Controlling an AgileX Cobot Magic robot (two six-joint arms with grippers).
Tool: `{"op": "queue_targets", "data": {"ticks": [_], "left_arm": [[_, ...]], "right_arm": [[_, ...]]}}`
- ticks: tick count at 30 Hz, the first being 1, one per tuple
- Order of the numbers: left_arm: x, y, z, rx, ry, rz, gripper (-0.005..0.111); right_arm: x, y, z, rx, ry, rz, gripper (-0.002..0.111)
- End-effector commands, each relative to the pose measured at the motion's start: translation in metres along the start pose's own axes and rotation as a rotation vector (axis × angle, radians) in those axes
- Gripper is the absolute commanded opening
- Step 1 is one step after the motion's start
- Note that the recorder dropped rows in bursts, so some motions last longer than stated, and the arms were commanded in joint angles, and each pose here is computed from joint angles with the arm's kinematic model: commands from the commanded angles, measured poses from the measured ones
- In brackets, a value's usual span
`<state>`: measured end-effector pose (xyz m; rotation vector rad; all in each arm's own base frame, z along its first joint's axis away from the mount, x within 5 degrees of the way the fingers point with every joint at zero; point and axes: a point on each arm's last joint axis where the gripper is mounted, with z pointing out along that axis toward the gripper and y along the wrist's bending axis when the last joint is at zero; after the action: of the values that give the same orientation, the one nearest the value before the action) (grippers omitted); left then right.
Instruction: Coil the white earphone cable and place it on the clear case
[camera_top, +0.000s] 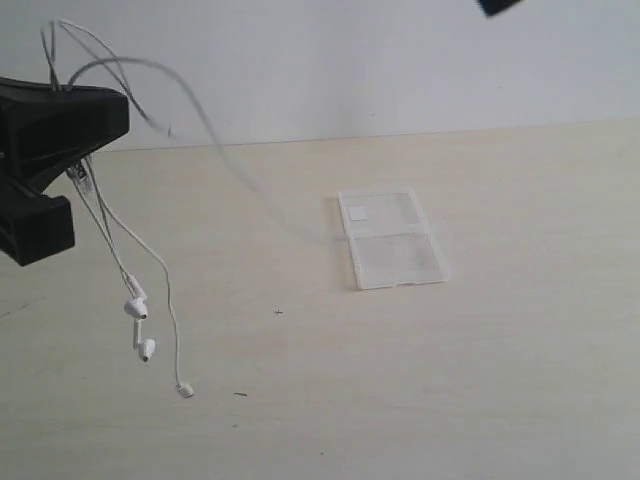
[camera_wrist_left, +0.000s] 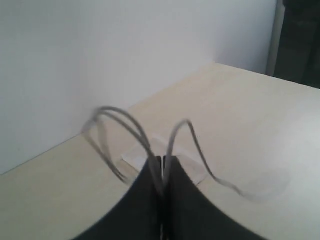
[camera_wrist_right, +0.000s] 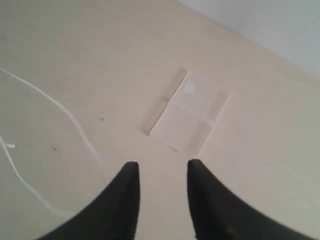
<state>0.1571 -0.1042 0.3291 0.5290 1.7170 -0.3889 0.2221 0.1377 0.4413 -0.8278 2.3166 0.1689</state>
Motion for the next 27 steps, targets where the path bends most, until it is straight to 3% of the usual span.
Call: {"op": "queue_targets", "data": {"ticks": [1,6,9,13,18,22,24,27], "left_arm": [[0.0,0.004,-0.006,-0.039,0.04,-0.019,0.0],[-0.001,0.005,-0.014,-0.05,0.042,-0.062,0.0],[-0.001,0.008,-0.023,-0.079,0.097,-0.143,0.0],[-0.018,0.011,-0.039,-0.116,0.132,-0.204,0.0],[-0.034,0.009,-0.051,-0.088,0.232,-0.167,0.0],[-0.04,0.009,-0.055,-0.087,0.242,-0.179,0.0],[-0.04,0.009,-0.056,-0.086,0.243,-0.177,0.0],[-0.042,0.009,-0.055,-0.083,0.226,-0.177,0.0]], "right_arm": [[0.016,0.009,0.027,-0.091,0.098,-0.023,0.048],[0.022,0.017,0.036,-0.177,0.109,-0.054,0.05],[0.007,0.037,0.043,-0.378,-0.14,-0.129,0.05],[0.025,0.053,0.081,-0.524,-0.287,-0.092,0.048],[0.041,0.073,0.097,-0.754,-0.527,-0.076,0.046],[0.045,0.079,0.112,-0.849,-0.514,-0.03,0.046],[0.048,0.085,0.131,-0.95,-0.477,-0.032,0.054],[0.049,0.093,0.147,-1.021,-0.453,0.03,0.055]]}}
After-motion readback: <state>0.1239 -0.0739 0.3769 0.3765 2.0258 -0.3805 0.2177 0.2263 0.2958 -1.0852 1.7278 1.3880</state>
